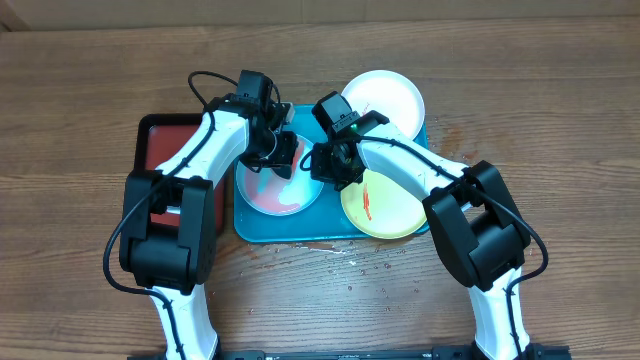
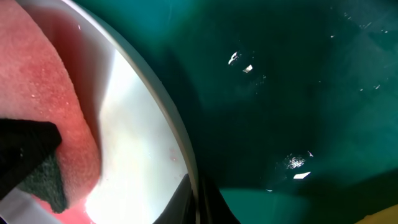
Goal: Clean dirty plates on tray and stack at the side
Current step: 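Scrub the light blue plate with the sponge while right gripper holds it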
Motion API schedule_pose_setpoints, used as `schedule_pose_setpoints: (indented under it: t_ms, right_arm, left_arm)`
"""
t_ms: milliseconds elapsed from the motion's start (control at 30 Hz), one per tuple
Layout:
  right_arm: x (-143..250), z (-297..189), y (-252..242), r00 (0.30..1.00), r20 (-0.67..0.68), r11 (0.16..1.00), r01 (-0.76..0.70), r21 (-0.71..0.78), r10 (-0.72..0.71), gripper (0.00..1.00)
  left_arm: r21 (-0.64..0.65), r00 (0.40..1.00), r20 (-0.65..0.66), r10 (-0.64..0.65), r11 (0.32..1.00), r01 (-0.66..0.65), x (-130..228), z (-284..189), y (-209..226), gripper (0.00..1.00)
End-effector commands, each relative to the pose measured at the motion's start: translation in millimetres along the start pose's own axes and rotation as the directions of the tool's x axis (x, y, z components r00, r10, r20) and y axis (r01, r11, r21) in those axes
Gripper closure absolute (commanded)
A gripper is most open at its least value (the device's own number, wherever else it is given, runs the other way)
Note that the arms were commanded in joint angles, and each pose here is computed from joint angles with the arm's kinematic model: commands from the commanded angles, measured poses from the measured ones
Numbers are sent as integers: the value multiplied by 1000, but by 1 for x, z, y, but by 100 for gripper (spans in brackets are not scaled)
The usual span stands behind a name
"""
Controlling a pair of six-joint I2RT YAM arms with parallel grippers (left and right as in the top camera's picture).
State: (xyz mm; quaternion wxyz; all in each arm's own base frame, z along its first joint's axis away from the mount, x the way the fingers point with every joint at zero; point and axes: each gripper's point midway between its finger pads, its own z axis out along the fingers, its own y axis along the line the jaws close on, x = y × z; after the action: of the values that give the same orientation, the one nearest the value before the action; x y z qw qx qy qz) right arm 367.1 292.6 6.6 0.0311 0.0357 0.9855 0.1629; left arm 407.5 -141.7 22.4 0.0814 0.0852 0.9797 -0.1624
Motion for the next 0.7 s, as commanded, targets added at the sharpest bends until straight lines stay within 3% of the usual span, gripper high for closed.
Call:
schedule_pose_setpoints:
  t_ms: [0, 200, 267, 367, 500, 667]
  right_arm:
    - [16, 23, -13, 999, -53, 998, 0, 56, 3, 96]
    - [16, 23, -14, 998, -55, 998, 0, 58, 3, 96]
    - [16, 23, -14, 998, -55, 998, 0, 58, 3, 96]
    - [16, 23, -14, 998, -55, 998, 0, 59, 3, 96]
    - [16, 23, -14, 999, -54, 998, 0, 58, 3, 96]
    - [16, 23, -13, 999, -54, 998, 0, 58, 3, 96]
  left_arm:
    - [-24, 1000, 10, -20, 1000, 20, -2, 0, 3, 96]
    - [-344, 972, 138, -189, 911, 226, -13, -13, 66, 96]
    - [-377, 964, 150, -221, 888, 262, -10, -16, 72, 96]
    - [-343, 953, 98, -287, 889, 303, 5, -12, 63, 96]
    - [-178, 942, -81, -325, 935, 308, 34, -3, 21, 96]
    - [-27, 959, -140, -247, 969, 246, 36, -1, -5, 96]
